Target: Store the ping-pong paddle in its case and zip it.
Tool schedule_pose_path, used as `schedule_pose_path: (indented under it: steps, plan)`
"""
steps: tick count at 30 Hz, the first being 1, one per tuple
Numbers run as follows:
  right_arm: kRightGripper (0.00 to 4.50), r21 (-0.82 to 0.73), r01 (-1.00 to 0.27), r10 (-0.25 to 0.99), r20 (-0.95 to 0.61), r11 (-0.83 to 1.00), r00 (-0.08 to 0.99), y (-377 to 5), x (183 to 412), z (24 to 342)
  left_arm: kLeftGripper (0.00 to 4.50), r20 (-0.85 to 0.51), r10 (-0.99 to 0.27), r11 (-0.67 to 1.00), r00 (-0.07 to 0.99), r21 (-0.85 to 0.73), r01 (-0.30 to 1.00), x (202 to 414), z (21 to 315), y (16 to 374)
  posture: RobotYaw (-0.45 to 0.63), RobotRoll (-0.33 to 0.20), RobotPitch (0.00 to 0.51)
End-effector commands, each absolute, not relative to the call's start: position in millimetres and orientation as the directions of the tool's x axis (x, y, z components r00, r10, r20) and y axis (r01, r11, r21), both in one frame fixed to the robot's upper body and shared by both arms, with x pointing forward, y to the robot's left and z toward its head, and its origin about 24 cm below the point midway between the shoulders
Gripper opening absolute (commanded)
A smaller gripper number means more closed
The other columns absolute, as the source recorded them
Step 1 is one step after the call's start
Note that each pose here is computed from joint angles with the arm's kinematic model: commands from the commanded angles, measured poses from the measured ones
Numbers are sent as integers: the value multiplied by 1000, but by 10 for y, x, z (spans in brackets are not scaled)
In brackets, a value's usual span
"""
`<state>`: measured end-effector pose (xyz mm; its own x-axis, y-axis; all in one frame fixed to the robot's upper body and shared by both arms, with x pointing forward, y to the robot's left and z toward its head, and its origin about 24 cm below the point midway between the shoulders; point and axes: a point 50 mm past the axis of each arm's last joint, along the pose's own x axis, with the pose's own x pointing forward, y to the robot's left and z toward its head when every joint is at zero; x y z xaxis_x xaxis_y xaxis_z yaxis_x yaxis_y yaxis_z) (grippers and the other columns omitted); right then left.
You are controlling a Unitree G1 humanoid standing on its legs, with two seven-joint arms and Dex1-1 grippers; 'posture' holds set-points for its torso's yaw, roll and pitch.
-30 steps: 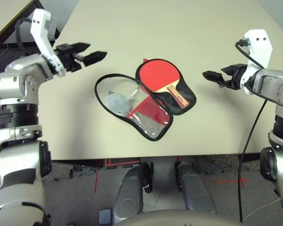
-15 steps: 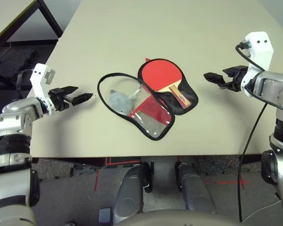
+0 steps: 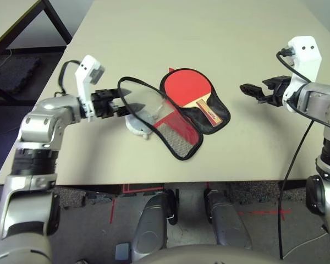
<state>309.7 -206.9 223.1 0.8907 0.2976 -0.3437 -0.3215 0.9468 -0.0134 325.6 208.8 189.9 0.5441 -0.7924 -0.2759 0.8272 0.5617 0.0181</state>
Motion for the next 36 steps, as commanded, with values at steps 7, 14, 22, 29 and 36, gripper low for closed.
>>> schedule_pose_path:
  steps: [7, 14, 22, 29, 36]
  plan:
    - [4460, 3, -253, 239, -340, 967, 909, -2190, 3072, 2241, 4500, -180, -815, 550, 550, 57, 833, 3697, 1972, 1665, -61, 0, 213]
    - [4460, 107, -211, 235, -355, 972, 905, -2242, 3058, 2201, 4500, -88, -842, 522, 532, 115, 845, 3842, 2147, 1417, -70, 0, 213]
    - [4460, 441, -278, 447, -344, 854, 826, -2137, 3010, 2037, 4500, -38, -870, 480, 492, 163, 862, 3659, 2432, 1460, -53, 0, 209]
    - [4460, 642, -283, 608, -366, 713, 704, -2105, 2921, 1611, 4500, -100, -827, 540, 553, 131, 831, 3366, 2337, 1747, -27, 0, 213]
    - [4460, 671, -266, 650, -419, 692, 634, -2075, 2849, 1464, 4500, -110, -790, 595, 603, 97, 798, 3295, 2267, 1843, -8, 0, 219]
